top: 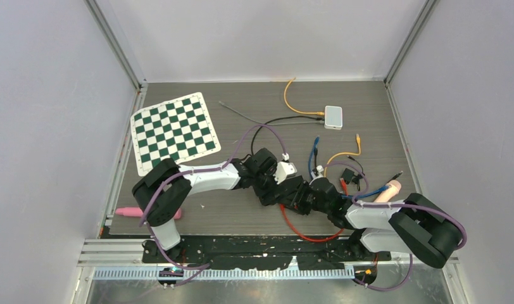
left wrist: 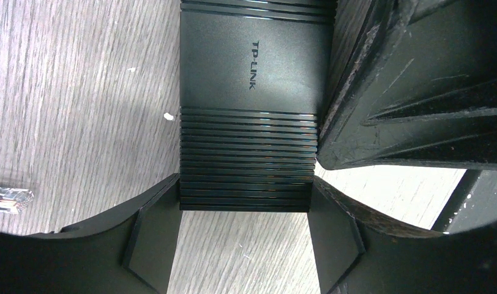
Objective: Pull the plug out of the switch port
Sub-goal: Pull the connector from the switch port.
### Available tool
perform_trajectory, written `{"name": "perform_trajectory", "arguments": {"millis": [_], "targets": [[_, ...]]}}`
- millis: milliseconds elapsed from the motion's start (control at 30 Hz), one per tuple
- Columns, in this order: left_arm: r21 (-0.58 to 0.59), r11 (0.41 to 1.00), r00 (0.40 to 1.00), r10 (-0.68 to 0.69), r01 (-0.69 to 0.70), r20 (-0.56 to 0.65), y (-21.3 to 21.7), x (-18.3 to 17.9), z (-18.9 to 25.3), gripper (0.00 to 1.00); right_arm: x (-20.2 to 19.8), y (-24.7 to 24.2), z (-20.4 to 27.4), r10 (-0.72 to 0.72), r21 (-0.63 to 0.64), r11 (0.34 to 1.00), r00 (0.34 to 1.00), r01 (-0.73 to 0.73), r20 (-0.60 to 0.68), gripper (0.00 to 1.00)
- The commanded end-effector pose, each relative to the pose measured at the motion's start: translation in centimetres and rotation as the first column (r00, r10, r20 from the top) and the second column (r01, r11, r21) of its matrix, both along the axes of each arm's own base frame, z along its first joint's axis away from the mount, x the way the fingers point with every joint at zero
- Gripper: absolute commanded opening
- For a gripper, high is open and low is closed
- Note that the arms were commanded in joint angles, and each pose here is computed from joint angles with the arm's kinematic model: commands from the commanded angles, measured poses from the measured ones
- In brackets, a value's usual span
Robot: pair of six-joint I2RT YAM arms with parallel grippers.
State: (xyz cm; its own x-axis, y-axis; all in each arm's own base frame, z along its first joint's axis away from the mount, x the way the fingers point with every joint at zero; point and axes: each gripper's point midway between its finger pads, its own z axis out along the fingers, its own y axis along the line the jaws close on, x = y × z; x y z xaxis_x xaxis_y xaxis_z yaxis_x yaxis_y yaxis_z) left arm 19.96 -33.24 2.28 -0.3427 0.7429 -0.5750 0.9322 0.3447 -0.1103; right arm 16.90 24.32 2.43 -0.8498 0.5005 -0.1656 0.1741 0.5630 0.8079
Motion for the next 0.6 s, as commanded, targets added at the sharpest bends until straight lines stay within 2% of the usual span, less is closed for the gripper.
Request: {"name": "perform_trajectory", "arguments": {"millis": [0,267,567], "targets": [[0.004,1.0,0.998,0.0,0.0,-0.056,0.3,-1.8,-0.3,0.66,0.7,-0.7,-0.8,-0.058,-0.028,0.998,0.998,0.058,0.003,0.34],[0.0,1.0,0.998,-0.006,0.006,-0.06,0.3,-2.0,-0.1,0.65,1.2,0.4,-0.6,-0.05,0.036,0.998,0.999,0.05,-0.016,0.38],[0.002,1.0,0.998,-0.008,0.008,-0.062,0.3,-2.1,0.0,0.65,1.0,-0.1,-1.4,-0.051,0.004,0.999,0.998,0.051,-0.023,0.19]]}}
